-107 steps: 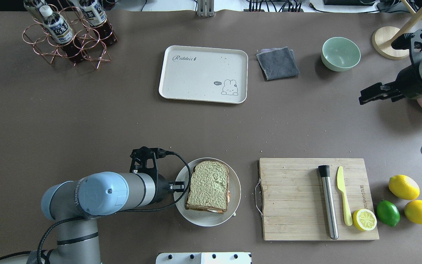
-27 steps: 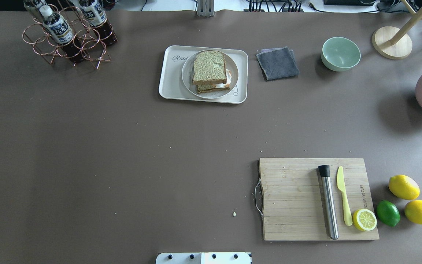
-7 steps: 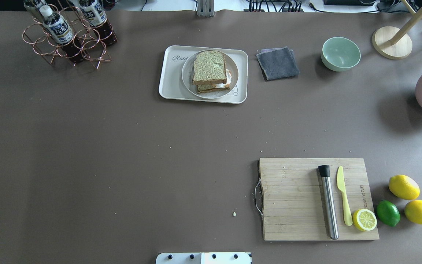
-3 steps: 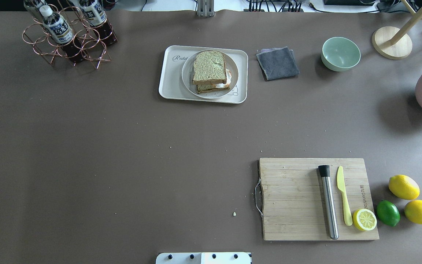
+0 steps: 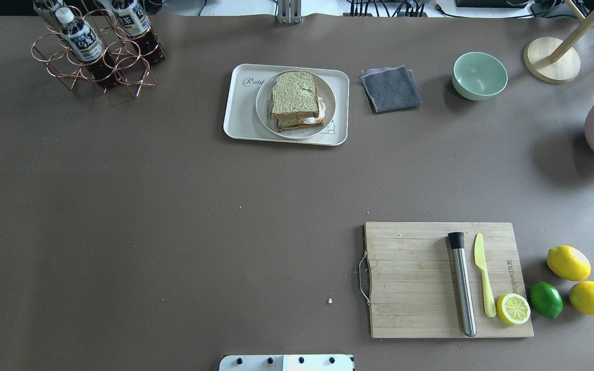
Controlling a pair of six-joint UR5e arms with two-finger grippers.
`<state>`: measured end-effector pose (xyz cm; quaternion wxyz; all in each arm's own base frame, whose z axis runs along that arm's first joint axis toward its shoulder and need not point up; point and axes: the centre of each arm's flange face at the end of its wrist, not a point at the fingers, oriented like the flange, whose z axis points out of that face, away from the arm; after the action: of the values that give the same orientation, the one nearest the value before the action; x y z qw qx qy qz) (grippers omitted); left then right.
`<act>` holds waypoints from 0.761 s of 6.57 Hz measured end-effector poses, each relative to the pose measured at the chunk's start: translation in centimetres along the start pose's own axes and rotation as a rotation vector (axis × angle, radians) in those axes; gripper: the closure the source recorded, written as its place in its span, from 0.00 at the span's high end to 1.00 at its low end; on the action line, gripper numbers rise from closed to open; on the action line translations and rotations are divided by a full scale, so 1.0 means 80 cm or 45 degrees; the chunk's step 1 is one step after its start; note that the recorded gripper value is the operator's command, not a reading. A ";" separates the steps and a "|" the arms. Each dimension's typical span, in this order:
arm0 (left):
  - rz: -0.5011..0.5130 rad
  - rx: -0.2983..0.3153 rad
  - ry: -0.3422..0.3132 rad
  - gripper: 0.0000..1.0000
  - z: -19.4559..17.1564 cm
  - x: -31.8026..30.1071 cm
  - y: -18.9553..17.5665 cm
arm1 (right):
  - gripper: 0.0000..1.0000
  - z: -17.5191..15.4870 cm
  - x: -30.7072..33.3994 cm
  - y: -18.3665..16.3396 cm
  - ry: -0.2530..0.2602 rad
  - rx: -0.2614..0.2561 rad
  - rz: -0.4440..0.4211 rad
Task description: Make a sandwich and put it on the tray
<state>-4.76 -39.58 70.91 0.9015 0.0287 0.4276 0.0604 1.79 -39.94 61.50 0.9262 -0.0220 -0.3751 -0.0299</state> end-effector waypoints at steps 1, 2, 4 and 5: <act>-0.014 -0.014 0.002 0.98 0.006 -0.006 0.003 | 1.00 -0.001 -0.001 -0.001 0.001 0.003 -0.003; -0.044 -0.041 0.002 0.98 0.018 -0.021 0.008 | 1.00 -0.001 0.001 0.001 0.000 0.004 0.002; -0.112 -0.103 -0.001 0.98 0.050 -0.059 0.004 | 1.00 0.001 0.010 0.007 0.000 0.002 0.022; -0.120 -0.111 -0.001 0.98 0.054 -0.063 0.001 | 1.00 0.000 0.011 0.007 0.000 0.003 0.024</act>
<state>-4.56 -40.20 77.54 0.9039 -0.0306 0.4251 0.0366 2.47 -39.38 62.14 0.9265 -0.0243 -0.3748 -0.0209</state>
